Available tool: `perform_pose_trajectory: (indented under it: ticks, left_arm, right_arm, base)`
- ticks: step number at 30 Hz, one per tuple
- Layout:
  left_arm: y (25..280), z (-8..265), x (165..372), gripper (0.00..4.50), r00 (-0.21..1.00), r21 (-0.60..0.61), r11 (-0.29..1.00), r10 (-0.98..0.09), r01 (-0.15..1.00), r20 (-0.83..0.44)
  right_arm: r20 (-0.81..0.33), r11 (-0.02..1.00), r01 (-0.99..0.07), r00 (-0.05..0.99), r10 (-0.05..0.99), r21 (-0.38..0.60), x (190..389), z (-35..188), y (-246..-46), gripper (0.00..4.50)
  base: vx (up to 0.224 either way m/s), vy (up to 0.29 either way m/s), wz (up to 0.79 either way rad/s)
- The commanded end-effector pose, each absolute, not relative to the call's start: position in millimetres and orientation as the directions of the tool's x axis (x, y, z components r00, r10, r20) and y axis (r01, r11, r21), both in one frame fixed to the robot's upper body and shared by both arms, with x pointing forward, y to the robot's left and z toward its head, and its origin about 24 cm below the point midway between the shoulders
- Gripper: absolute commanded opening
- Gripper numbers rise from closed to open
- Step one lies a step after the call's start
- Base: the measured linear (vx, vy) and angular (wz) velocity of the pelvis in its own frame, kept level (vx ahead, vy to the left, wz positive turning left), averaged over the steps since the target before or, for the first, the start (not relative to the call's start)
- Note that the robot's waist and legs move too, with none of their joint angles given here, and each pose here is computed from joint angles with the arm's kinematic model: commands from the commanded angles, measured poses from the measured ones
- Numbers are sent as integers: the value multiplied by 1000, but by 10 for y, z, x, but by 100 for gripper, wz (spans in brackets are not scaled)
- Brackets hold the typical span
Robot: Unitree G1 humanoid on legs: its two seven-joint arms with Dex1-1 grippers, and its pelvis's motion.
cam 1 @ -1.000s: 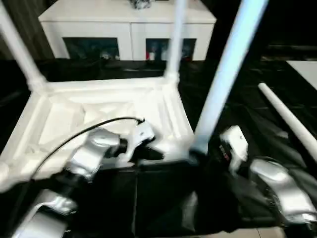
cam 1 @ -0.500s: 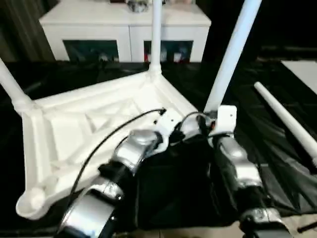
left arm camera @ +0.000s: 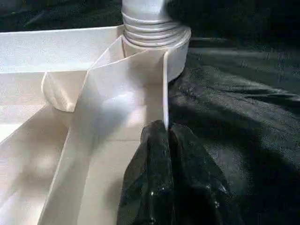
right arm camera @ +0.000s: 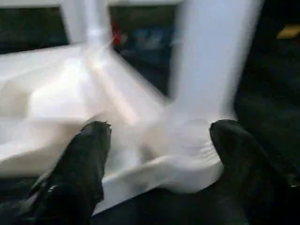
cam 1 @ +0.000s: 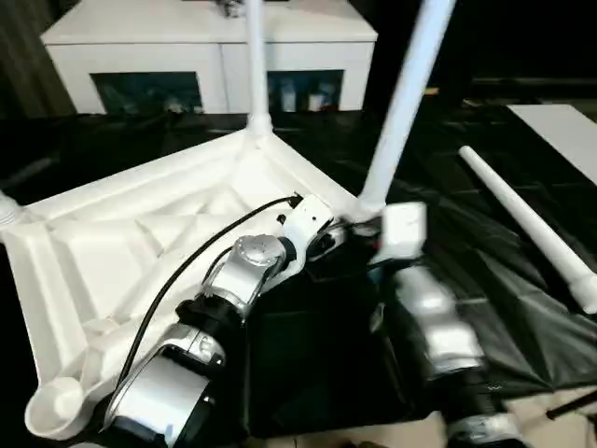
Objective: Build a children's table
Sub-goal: Rotate leg to tighten
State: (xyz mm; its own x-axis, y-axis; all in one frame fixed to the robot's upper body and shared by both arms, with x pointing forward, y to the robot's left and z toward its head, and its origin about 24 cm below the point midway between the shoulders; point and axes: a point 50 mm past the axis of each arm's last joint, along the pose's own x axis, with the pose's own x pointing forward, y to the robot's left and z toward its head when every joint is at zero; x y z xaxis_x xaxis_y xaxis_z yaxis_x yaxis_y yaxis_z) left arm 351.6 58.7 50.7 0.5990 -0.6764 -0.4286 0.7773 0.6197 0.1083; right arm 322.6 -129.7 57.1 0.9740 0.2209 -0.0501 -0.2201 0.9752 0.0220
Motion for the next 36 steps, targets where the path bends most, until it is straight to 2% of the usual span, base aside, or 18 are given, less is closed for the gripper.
perform_pose_trajectory:
  ticks: [1,3,4,5,6,8,9,10,13,15,24,30,35,36]
  left_arm:
    - [670,520,3499,0,574,98,590,-712,801,-404]
    - [785,504,3437,0,497,85,511,-763,855,-413]
    - [881,488,3377,0,427,73,442,-790,894,-440]
    - [885,488,3375,0,425,73,441,-790,895,-441]
    - [944,489,3322,0,362,64,376,-813,924,-456]
    - [975,491,3284,0,317,57,329,-827,942,-464]
    - [1060,510,3163,0,174,23,186,-858,982,-484]
    - [1068,511,3155,0,164,19,177,-858,984,-487]
    - [1182,553,3002,0,-16,-70,23,-854,997,-521]
    - [1179,577,2976,0,-45,-88,1,-855,996,-517]
    - [1143,626,2970,0,-43,-69,-9,-856,998,-515]
    - [1159,626,2991,0,-16,-55,15,-849,998,-528]
    - [1142,599,3161,0,181,38,189,-831,981,-525]
    - [1102,610,3253,0,276,90,268,-820,959,-502]
  right_arm:
    - [-45,968,-250,967,251,24,3171,595,-1369,415]
    - [-56,933,-360,932,359,-11,3031,635,-1521,428]
    - [-93,887,-461,885,457,-34,2913,662,-1621,437]
    - [-97,881,-472,879,467,-35,2901,666,-1630,445]
    - [-134,834,-550,830,541,-39,2802,696,-1707,445]
    - [-153,814,-579,809,568,-40,2761,706,-1739,445]
    - [-217,742,-668,735,643,-63,2649,719,-1813,445]
    - [-222,734,-676,726,650,-61,2638,718,-1818,445]
    - [-282,626,-780,601,748,-1,2499,721,-1873,445]
    - [-285,605,-796,576,766,18,2491,727,-1860,445]
    - [-334,539,-842,509,793,-5,2543,686,-1752,445]
    - [-341,536,-844,511,789,-26,2550,696,-1759,445]
    - [-322,609,-789,598,734,-77,2583,721,-1860,445]
    - [-299,652,-754,642,706,-81,2600,733,-1908,445]
  base:
    - [0,0,0]
    - [0,0,0]
    - [0,0,0]
    - [50,-17,0]
    - [0,0,0]
    - [0,0,0]
    - [0,0,0]
    - [0,0,0]
    - [0,0,0]
    - [0,0,0]
    - [0,0,0]
    - [0,0,0]
    - [0,0,0]
    - [0,0,0]
